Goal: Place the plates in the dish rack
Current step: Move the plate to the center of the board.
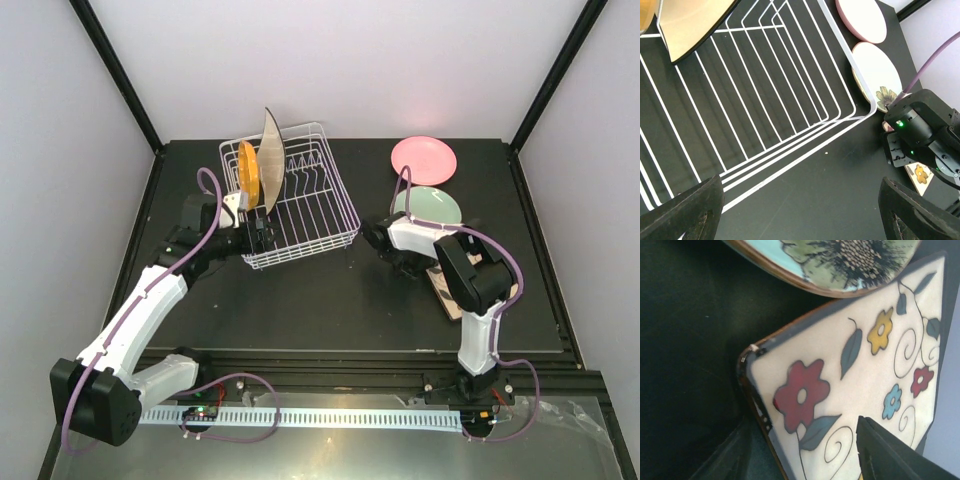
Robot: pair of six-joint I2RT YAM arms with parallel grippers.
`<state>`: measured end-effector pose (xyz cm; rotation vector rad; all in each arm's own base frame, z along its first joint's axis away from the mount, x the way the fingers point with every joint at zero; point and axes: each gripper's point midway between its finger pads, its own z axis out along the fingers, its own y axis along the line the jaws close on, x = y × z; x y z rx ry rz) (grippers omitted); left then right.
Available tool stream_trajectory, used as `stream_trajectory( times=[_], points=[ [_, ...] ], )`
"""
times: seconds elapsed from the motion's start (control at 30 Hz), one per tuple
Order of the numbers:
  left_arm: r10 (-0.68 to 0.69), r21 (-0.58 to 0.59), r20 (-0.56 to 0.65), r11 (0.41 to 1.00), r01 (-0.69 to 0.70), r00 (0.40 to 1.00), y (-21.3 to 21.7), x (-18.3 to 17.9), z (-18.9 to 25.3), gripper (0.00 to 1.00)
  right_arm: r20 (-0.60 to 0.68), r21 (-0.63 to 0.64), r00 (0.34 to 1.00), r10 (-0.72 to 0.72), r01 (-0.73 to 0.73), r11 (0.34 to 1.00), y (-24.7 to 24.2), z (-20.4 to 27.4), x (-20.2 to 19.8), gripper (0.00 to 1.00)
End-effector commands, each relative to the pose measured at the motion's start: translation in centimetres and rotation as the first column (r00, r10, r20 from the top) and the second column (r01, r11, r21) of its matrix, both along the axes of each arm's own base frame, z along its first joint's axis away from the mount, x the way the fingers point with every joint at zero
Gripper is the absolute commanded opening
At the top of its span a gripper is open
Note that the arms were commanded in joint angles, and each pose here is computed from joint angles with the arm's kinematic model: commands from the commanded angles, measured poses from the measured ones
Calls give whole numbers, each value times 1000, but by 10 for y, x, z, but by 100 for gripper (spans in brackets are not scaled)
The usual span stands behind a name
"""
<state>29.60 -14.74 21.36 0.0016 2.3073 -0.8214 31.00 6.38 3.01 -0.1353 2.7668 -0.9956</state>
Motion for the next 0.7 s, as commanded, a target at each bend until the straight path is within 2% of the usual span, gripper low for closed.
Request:
stream_trajectory(
  times=[0.0,0.37,0.5,0.67],
  points=[
    [-2,4,19,1000,2,1000,3,-1,6,86,2,39,1000,6,-6,999,9,-15,10,57],
    [13,14,33,1000,-13,999,8,-1,9,86,-30,-42,999,-27,25,999,0,-22,8,45],
    [19,21,36,1000,-20,999,10,-2,9,86,-22,-34,999,-31,30,999,0,-22,9,41],
    [22,24,38,999,-23,999,11,-1,9,86,-27,-43,999,-38,37,998,0,-22,10,30]
  ],
)
